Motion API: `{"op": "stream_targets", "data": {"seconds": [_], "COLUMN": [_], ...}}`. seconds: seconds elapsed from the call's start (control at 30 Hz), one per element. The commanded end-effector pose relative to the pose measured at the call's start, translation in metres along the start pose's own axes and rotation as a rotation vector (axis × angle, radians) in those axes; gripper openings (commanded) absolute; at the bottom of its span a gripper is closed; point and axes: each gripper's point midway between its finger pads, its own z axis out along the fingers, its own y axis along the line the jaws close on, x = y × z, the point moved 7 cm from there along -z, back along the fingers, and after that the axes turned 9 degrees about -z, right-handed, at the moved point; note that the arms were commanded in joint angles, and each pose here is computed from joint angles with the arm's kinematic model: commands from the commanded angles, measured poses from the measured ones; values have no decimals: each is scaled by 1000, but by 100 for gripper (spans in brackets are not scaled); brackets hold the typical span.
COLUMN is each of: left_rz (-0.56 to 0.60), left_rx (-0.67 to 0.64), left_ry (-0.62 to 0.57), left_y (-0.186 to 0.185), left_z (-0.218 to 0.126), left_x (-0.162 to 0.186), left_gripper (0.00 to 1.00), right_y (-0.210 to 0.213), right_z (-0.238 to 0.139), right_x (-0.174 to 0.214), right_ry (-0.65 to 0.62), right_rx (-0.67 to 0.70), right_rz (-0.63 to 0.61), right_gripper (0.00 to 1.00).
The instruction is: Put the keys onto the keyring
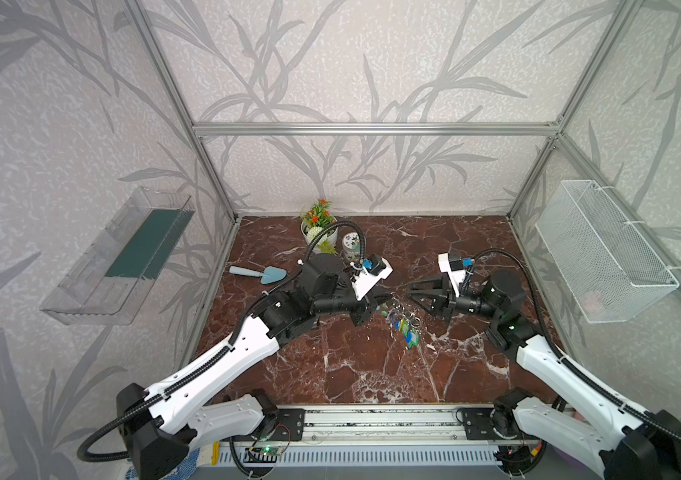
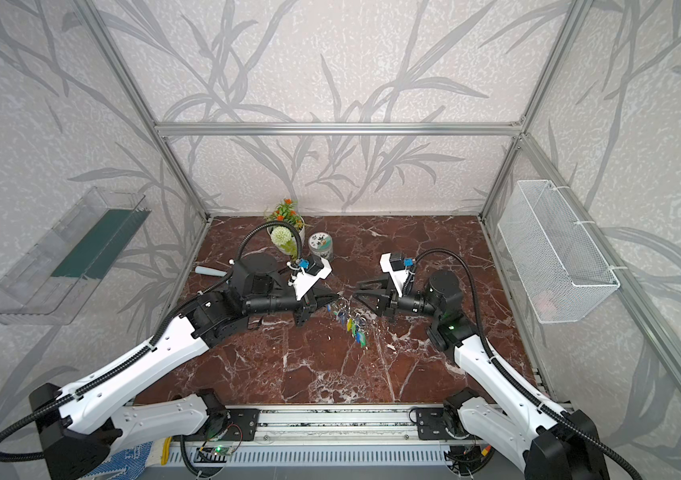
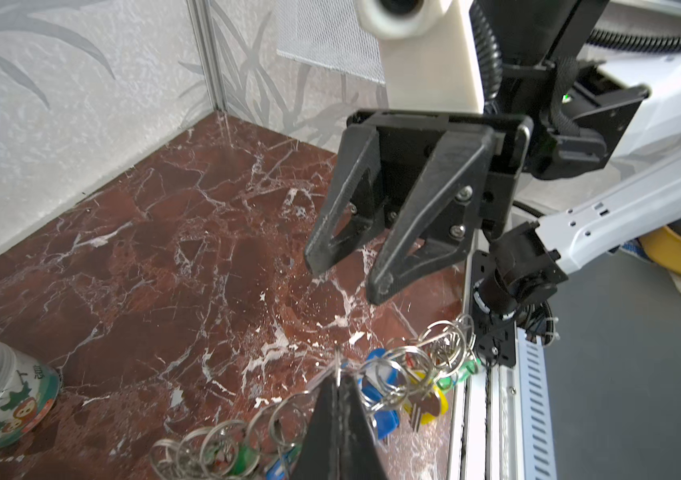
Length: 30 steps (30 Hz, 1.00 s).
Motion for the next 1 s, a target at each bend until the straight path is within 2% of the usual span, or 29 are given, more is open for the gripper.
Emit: {"op": "stream_targets", "data": {"seconds": [0.0,0.67,0.83,0.97], "left_rz": [24,-51,-66,-78], "left_rx": [20,-15,12,45], "left_ry": [-216,-443,-514,-551], "left_y": [-10,-3,-3,-5], "left_z": [-12,-1,0,-1], "left_x": [-31,-22,-19,-18], "left_gripper": [0,0,0,0], "right_y": [-2,8,7,4], "right_z": [0,6,9,7], "right_x": [-4,8,1,-1], "right_ry": [-20,-10,-40,-51], "right_rx": [3,-82,-100,-61], "right_rz": [20,91,97,95], "right_gripper": [36,33,33,34]}}
